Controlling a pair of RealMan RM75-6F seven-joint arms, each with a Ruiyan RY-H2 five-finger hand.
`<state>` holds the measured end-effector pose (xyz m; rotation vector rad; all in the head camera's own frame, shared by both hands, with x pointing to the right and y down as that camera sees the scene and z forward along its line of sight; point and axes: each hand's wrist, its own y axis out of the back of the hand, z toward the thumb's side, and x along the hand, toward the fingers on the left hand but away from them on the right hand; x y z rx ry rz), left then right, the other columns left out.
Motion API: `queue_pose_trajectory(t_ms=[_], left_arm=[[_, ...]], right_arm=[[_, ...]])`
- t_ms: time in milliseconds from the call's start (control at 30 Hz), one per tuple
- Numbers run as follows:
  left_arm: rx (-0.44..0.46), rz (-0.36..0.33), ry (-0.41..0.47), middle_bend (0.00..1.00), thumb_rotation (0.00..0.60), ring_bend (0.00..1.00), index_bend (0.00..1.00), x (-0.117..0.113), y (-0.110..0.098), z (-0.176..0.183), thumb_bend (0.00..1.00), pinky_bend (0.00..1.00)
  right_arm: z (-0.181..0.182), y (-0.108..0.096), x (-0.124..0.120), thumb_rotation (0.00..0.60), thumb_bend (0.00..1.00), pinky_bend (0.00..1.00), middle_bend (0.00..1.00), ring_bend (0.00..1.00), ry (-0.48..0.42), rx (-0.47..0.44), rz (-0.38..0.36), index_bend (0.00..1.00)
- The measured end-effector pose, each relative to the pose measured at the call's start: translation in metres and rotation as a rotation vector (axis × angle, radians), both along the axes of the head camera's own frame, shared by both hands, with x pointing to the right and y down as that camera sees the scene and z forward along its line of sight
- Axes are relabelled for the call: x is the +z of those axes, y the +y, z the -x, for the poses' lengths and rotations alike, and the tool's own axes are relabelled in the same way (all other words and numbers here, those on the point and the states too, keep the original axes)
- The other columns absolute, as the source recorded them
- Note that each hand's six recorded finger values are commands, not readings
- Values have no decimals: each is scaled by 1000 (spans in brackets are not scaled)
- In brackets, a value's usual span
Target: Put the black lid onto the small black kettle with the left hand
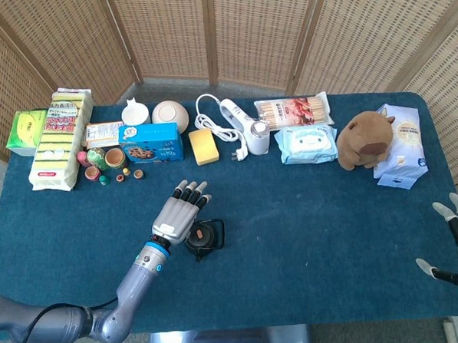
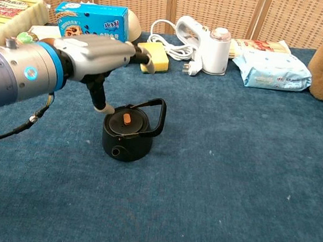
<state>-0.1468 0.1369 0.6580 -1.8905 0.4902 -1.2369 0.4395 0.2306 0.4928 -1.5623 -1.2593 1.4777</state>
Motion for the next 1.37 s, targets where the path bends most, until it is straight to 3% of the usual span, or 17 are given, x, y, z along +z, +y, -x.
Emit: queue_pose_trajectory(t_ms=[167,333,733,933,1100,1267,1367], left_arm=[[-10,-40,41,0,600,0,122,-21,-7,4,224,34],[-36,-100,45,0,600,0,0,-42,-18,26,186,34],[-187,-256,-74,0,600,0,0,-93,-27,155,132,35],[-354,-256,-67,0,600,0,0,-106,3,234,132,35],[-475,-238,-32,0,600,0,0,-114,44,288,133,34],[-519,-259,-36,0,600,0,0,-128,85,327,131,34],[-522,-263,-21,0,600,0,0,-130,96,333,131,35]], right_arm=[[0,0,1,600,8,0,2,0,0,-2,5,142],[0,0,1,600,8,0,2,0,1,-3,5,141],[4,1,6,600,8,0,2,0,17,-15,14,142],[9,2,10,600,8,0,2,0,33,-32,21,142],[16,3,11,600,8,0,2,0,38,-50,14,141],[19,4,11,600,9,0,2,0,37,-53,9,141],[17,4,10,600,8,0,2,0,38,-48,5,142]])
